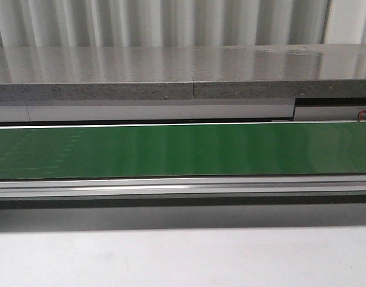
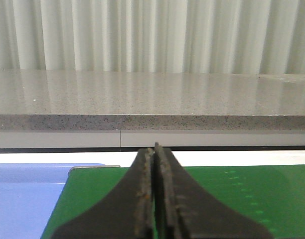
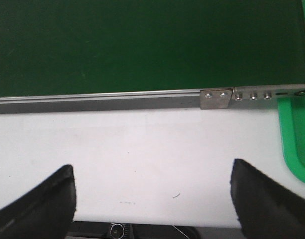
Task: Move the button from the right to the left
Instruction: 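Close the right gripper on the yellow button's black body and lift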
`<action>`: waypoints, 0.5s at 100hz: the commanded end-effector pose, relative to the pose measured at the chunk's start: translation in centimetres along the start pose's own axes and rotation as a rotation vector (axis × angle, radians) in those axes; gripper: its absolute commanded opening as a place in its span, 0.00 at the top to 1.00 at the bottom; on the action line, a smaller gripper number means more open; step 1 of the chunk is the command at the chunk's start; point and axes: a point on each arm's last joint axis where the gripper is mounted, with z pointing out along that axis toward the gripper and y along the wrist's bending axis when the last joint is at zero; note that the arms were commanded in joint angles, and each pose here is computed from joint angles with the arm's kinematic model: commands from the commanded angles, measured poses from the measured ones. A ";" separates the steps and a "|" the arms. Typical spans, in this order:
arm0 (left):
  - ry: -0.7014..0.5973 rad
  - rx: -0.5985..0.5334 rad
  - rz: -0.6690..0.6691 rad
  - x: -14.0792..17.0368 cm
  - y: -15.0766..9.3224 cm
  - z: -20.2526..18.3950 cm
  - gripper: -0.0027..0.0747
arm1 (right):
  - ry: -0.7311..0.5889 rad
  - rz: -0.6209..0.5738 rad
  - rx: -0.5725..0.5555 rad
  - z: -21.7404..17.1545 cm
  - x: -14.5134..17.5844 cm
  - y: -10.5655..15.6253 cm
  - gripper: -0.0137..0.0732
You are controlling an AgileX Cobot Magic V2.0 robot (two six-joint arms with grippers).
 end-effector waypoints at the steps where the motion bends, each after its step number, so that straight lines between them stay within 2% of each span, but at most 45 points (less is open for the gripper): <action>1: -0.090 0.002 -0.004 -0.1 0.0 -0.3 0.99 | -0.088 0.008 -0.009 0.0 -2.3 0.3 0.11; 20: -0.090 0.002 -0.004 -0.1 0.0 -0.3 0.99 | -0.133 0.041 0.125 1.4 -6.2 -1.9 0.11; 50: -0.090 0.002 -0.004 -0.1 0.0 -0.3 0.99 | -0.087 0.171 0.347 3.6 -9.4 -9.3 0.11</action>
